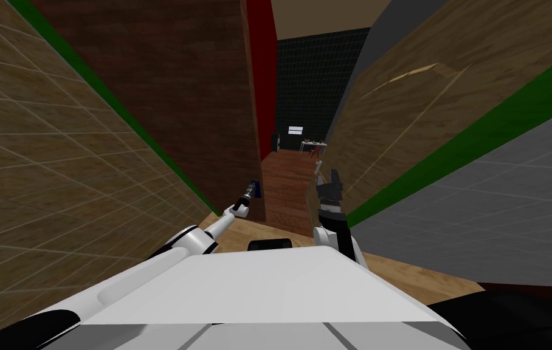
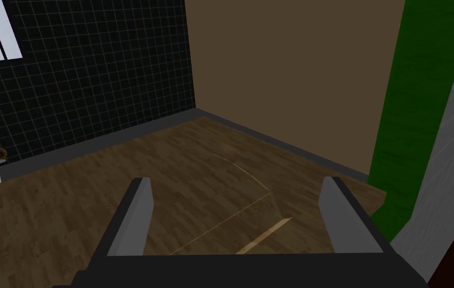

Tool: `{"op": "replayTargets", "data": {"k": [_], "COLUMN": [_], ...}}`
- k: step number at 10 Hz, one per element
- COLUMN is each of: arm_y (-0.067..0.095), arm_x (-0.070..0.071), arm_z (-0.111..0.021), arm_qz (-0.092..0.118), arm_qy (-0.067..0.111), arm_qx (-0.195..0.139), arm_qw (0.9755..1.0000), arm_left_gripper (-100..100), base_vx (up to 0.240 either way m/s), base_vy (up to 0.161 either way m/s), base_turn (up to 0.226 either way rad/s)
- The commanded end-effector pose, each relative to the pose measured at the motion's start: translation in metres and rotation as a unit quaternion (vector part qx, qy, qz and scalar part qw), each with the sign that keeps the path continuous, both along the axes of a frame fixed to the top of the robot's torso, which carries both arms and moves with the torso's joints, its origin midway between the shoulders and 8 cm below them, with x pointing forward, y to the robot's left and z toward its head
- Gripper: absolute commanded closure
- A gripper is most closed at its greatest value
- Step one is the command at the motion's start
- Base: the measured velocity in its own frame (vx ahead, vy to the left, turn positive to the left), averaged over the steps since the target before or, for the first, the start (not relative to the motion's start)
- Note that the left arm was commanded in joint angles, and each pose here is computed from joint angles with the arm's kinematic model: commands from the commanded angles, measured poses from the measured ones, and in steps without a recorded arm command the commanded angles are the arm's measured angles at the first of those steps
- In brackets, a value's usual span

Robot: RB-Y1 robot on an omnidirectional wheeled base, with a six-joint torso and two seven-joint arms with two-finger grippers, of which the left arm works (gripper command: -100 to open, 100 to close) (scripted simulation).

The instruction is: Push the door open

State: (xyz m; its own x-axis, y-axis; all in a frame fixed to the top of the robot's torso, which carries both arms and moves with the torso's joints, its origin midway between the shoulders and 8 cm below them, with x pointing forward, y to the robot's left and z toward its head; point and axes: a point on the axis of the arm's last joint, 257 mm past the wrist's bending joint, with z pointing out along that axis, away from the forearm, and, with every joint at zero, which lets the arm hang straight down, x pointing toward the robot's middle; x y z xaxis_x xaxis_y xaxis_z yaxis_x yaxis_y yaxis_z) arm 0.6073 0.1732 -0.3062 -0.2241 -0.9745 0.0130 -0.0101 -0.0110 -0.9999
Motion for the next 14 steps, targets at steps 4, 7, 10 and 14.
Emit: {"op": "replayTargets", "data": {"k": [4,7,10,14], "arm_y": [0.032,0.055,0.07,0.096], "arm_x": [0.009,0.011,0.012,0.013], "arm_z": [0.009,0.01,0.01,0.01], "arm_qz": [0.03,0.052,0.067,0.093], "arm_qy": [-0.008,-0.008,-0.008,-0.008], "arm_qx": [0.002,0.004,0.004,0.005], "arm_qw": [0.9995,0.9986,0.9977,0.9956], "arm_left_gripper": [100,100,100,100], "base_vx": [0.173,0.159,0.089,0.123], "base_vy": [-0.094,-0.108,-0.07,-0.117], "base_turn": [0.038,0.041,0.035,0.061]}}
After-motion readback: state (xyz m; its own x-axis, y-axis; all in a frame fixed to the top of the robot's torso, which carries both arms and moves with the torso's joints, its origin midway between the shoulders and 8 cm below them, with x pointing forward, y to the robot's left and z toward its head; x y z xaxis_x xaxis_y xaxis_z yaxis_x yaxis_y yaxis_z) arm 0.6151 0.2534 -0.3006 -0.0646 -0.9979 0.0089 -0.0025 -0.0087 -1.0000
